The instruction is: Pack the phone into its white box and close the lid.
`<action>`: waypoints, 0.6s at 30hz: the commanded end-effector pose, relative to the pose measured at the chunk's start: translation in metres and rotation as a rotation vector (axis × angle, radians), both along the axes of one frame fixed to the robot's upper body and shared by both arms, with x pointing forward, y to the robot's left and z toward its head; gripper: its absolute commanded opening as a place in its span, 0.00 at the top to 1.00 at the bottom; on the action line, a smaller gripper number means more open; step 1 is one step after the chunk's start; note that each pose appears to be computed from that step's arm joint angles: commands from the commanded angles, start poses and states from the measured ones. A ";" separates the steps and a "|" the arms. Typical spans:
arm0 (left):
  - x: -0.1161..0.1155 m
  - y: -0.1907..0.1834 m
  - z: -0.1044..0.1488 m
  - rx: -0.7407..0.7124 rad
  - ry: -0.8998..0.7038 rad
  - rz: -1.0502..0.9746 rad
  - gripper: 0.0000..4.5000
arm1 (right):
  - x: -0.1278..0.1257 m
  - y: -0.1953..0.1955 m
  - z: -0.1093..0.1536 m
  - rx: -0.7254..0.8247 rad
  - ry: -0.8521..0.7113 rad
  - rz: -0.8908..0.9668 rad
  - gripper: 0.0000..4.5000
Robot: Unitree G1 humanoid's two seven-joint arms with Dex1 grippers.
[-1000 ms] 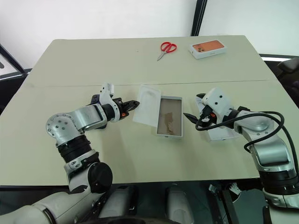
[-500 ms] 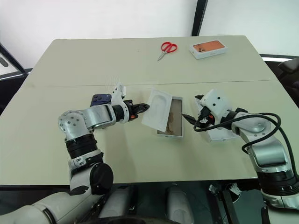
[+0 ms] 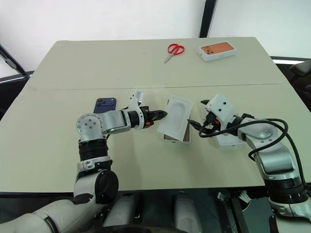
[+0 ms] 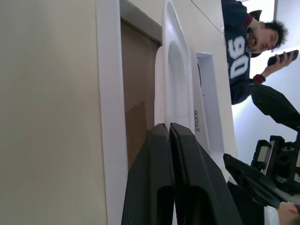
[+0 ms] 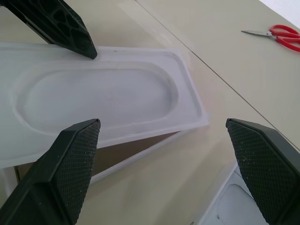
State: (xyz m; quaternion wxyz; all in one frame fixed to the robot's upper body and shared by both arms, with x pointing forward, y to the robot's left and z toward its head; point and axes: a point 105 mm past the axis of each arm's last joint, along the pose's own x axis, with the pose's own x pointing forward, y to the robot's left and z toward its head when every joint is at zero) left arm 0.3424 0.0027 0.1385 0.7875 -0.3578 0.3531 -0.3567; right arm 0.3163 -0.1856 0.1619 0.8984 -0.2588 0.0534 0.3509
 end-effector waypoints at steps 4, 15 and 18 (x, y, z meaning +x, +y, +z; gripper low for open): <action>-0.007 -0.025 0.017 -0.036 -0.052 -0.077 0.99 | 0.000 -0.001 0.011 -0.001 -0.052 -0.004 0.00; -0.006 -0.019 0.011 0.028 -0.077 -0.050 0.86 | 0.001 0.000 0.009 0.003 -0.051 -0.008 0.00; -0.003 -0.017 0.010 0.026 -0.077 -0.032 0.57 | 0.001 0.000 0.009 0.003 -0.050 -0.008 0.00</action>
